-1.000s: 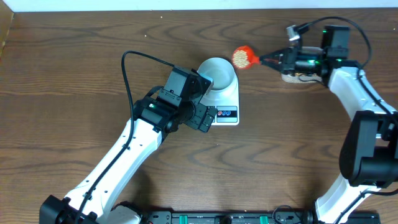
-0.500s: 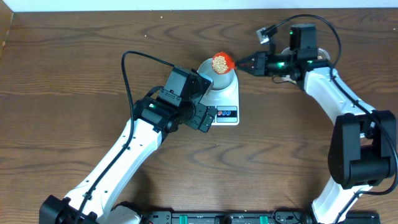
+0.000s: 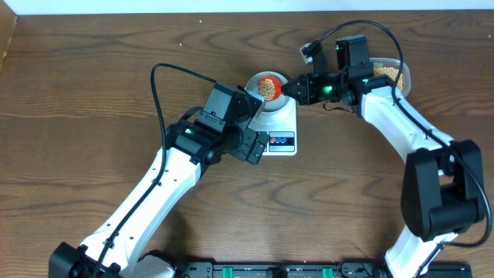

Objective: Scoop item into bowl and weigh 50g on scale
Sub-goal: 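Tip the red scoop to pour soybeans into the bowl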

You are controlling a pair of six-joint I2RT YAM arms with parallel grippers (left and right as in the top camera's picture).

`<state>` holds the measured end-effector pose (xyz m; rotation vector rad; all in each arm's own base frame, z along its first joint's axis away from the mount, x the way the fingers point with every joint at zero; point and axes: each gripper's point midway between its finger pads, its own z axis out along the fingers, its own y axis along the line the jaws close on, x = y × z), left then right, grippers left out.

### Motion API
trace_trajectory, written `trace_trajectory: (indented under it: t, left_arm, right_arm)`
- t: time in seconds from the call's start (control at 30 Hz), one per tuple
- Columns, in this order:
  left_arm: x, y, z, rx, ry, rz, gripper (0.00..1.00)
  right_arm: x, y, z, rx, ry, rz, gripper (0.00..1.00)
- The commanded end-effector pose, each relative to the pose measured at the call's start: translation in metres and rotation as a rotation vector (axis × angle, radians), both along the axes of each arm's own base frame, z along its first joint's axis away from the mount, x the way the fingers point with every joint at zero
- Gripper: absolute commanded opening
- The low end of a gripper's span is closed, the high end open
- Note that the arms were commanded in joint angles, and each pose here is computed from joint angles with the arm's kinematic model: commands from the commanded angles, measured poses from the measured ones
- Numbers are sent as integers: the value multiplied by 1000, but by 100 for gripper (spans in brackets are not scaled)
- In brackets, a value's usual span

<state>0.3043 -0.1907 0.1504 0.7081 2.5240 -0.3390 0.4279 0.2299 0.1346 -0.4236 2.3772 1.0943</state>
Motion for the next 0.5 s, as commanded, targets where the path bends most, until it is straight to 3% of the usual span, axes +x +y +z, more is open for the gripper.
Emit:
trace_trajectory:
  t: [0.0, 0.47]
  left_arm:
    - [0, 0, 4, -9, -8, -5, 98]
    - [0, 0, 4, -9, -8, -5, 98]
  right_arm:
    - [4, -5, 31, -104, -163, -19, 1]
    - [-7, 4, 29, -323, -272, -15, 1]
